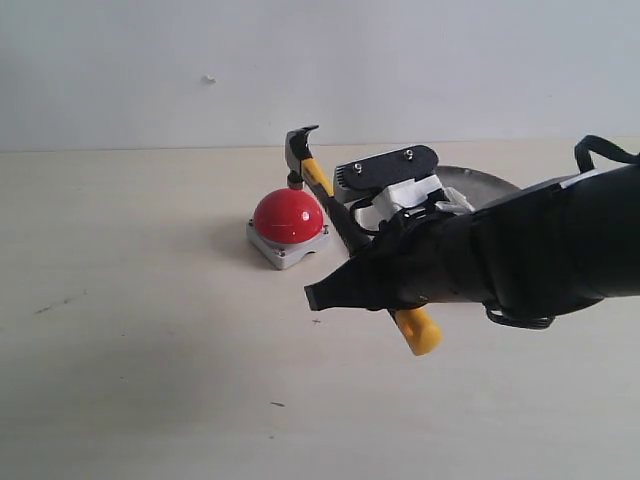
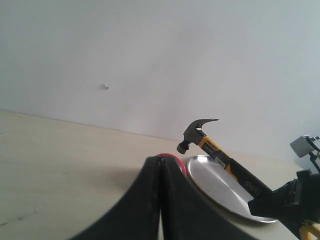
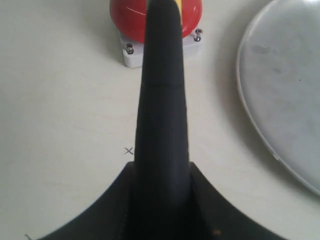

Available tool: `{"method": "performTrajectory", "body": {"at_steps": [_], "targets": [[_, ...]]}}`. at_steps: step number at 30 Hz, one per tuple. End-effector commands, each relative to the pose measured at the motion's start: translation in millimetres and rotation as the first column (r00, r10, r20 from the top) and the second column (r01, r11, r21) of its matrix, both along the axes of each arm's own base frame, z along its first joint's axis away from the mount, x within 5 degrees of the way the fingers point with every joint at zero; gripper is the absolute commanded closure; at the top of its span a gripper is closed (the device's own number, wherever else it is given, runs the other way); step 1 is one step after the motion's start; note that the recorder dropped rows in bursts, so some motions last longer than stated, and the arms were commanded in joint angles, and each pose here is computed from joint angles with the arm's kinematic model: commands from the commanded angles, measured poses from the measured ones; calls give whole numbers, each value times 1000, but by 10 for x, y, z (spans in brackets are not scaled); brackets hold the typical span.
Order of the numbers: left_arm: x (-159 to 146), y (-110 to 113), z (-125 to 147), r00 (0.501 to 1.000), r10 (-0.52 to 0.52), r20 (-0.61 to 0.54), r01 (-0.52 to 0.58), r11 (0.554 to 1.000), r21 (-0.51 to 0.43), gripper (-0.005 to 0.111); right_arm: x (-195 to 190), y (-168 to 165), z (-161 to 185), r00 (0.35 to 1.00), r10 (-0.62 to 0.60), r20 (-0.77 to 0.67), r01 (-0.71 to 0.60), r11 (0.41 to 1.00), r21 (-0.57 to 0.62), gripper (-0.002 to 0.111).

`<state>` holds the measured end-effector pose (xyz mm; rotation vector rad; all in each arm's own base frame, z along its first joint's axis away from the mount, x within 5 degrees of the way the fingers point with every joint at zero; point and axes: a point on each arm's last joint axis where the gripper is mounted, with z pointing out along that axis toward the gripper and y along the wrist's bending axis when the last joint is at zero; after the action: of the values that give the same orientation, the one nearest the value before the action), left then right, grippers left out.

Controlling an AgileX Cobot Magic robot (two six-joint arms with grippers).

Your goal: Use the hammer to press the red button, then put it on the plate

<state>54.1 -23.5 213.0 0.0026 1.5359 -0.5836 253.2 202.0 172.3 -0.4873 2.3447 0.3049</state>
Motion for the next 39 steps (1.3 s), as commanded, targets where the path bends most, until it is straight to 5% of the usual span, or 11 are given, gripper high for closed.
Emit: {"method": "performTrajectory", "body": {"at_steps": [1,19,31,39], "targets": [[5,1,-13,1000,3,-6,-3,1000,2,107,60,32,121,999,3,48,-4,1000,6,108],[4,-1,-13,1000,1,-6,-1,1000,2,107,172,125,735,976,8,215,-33,993,111,108],[4,-1,-13,1000,1,-6,-1,1000,2,107,181,220,-319,997,54,-63,-55,998,-19,108],[4,-1,-13,1000,1,-6,-1,1000,2,107,170,228,505,990,61,129,-78,988,136,108]]}}
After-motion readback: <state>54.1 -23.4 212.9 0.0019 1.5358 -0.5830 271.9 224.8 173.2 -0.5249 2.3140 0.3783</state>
